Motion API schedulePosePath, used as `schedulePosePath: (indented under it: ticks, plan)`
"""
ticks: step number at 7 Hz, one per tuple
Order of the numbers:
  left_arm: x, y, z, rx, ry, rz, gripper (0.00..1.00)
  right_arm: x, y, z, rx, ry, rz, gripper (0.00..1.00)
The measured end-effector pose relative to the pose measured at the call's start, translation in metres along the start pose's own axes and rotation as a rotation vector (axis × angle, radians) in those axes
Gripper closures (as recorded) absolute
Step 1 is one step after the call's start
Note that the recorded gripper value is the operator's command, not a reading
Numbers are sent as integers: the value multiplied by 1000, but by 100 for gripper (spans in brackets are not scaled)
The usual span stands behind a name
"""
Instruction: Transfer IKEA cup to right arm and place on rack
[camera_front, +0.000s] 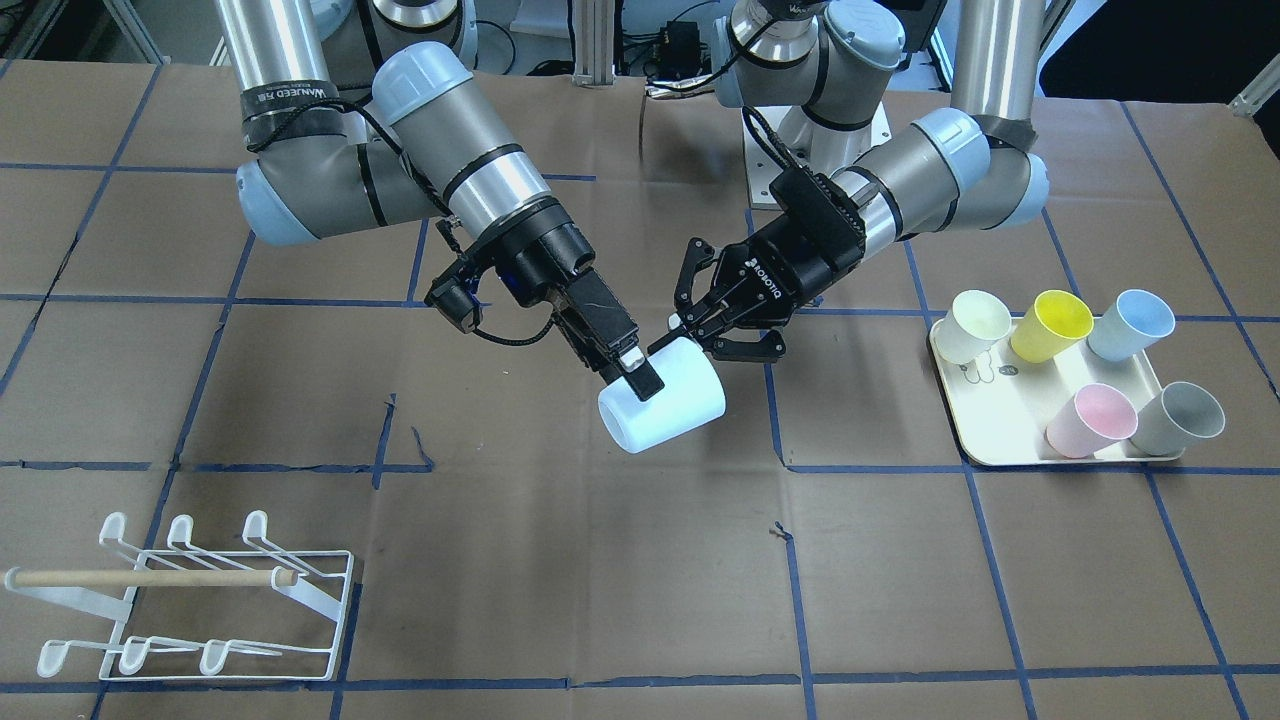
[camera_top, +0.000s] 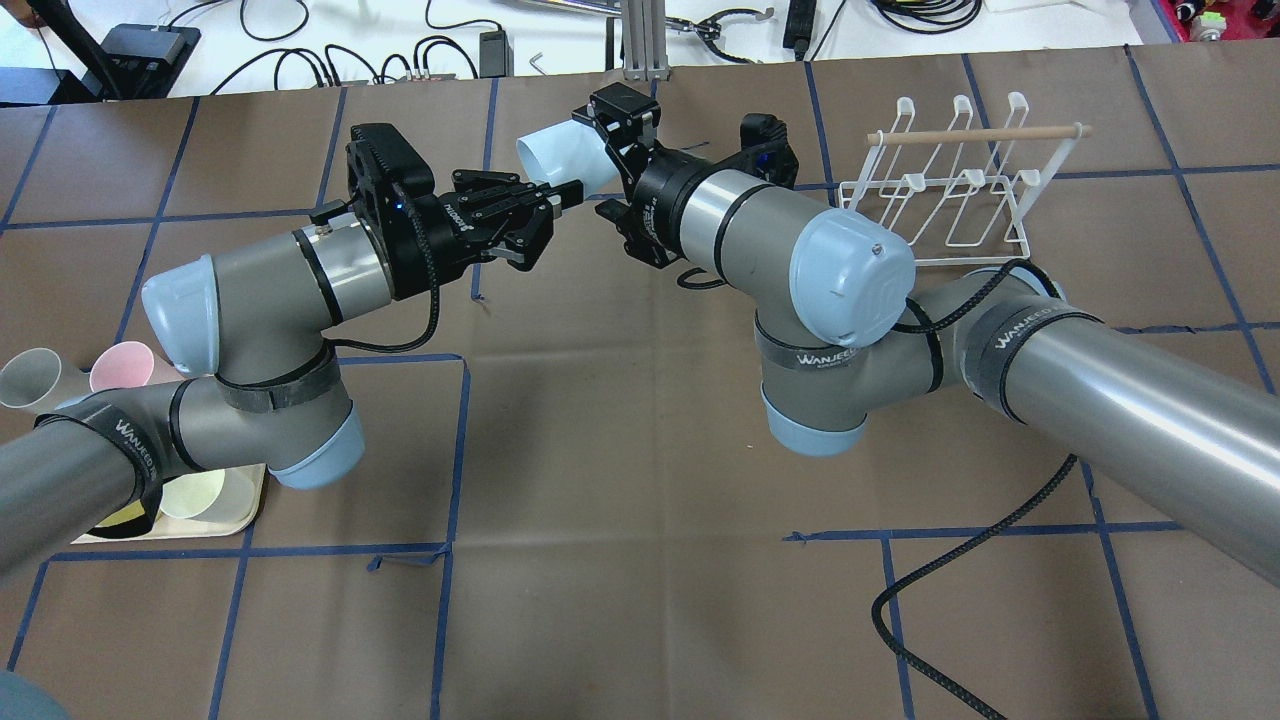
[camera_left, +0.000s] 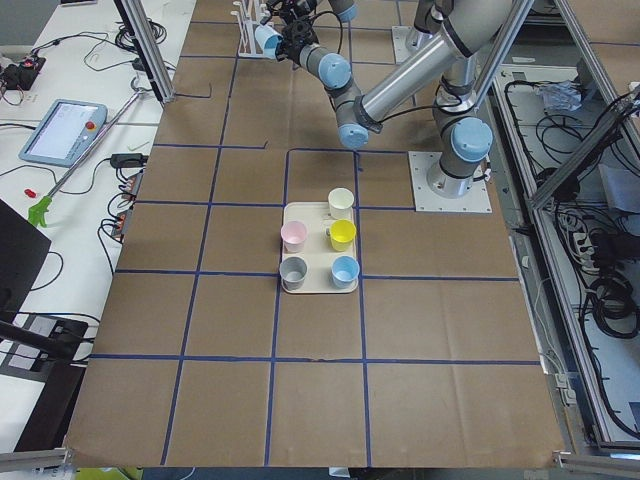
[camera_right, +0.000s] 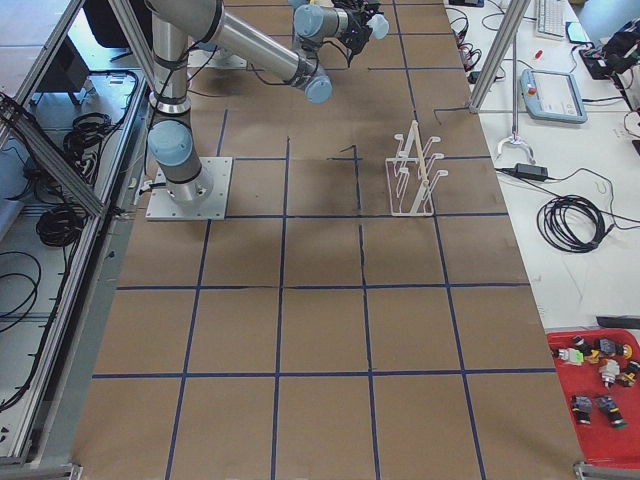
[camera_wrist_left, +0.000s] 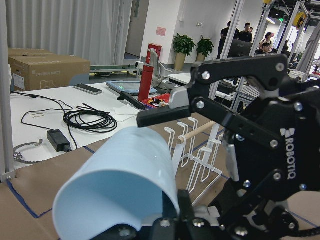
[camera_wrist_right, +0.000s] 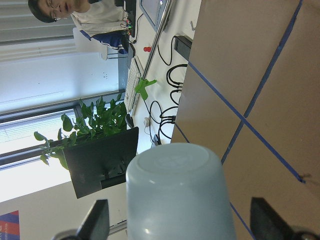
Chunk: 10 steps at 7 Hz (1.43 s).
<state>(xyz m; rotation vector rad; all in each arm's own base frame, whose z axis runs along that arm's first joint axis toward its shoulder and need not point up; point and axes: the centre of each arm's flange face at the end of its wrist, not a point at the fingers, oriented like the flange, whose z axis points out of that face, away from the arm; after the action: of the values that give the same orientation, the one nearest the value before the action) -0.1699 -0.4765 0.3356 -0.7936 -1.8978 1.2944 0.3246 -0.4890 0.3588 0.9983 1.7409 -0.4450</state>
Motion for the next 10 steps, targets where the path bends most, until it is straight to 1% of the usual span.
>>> schedulePosePath:
  ticks: [4,7,8,9,10]
  plan:
    - [0,0,0,0,0,0,98,2,-2,9,-1,10,5,0]
    - [0,0,0,0,0,0,98,-4,-6,20,-2,4,2,0]
    - [0,0,0,0,0,0,98,-4,-6,21,-2,4,2,4]
    - [0,0,0,-1,-1,-1,98,-3,-7,22,-1,5,2,28]
    - [0,0,0,-1,-1,0,98,-3,-7,22,1,6,2,42]
